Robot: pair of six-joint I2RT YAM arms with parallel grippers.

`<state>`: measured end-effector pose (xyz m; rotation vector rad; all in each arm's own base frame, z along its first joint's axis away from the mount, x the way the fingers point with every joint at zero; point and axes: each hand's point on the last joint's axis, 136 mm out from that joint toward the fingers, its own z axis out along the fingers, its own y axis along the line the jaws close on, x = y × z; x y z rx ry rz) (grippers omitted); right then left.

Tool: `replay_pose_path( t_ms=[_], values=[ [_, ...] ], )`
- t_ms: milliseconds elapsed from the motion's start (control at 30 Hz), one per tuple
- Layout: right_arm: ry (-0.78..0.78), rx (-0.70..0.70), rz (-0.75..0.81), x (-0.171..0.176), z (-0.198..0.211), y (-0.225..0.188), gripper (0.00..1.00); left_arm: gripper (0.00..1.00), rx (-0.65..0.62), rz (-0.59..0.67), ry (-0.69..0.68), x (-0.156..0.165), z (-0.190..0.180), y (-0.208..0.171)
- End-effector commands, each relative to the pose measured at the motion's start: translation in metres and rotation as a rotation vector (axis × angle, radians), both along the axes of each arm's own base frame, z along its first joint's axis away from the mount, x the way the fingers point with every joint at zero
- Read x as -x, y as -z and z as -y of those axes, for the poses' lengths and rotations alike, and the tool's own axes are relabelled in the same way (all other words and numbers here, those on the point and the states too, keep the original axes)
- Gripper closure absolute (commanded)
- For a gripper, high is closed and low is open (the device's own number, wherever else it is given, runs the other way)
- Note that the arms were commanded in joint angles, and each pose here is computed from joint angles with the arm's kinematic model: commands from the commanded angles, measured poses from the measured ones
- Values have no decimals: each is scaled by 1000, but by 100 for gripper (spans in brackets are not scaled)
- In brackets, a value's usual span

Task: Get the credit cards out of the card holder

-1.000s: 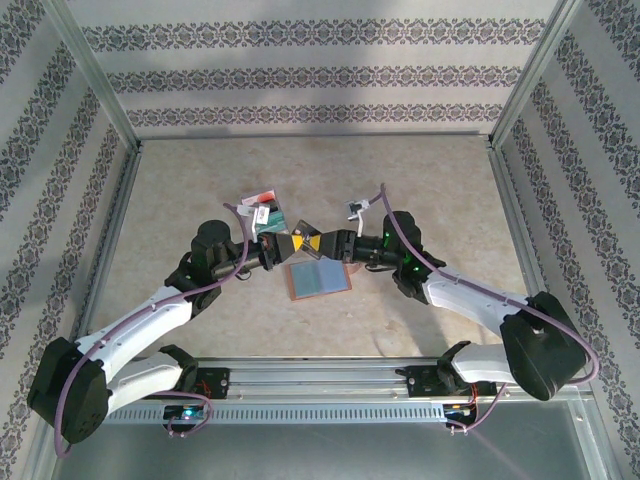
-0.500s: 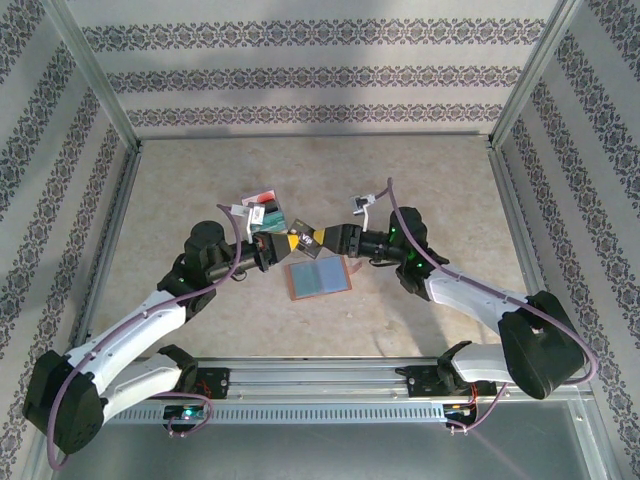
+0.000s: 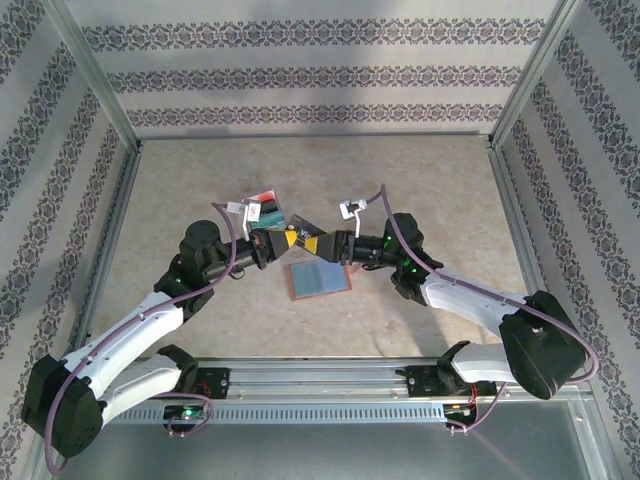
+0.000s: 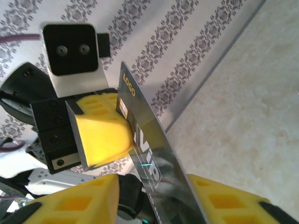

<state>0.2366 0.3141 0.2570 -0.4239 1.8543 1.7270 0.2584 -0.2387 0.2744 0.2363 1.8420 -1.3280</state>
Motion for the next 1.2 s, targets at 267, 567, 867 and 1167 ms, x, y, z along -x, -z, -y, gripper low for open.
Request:
replay_pose_path(
  t_ms=[267,567,867,1167],
  values=[
    [5,-110,131,3,3,-37,100,100,81,10,-25,-5,-4,-10],
    [32,-36,133,1,20,-28,100,53,26,50,-67,-5,-21,-23],
    [-131,187,163,30,22,-4,100,43,-362,248,126,19,-26,-59],
    [-271,266,229,56,19,-7,100,45,-546,297,474,36,-9,-52]
  ],
)
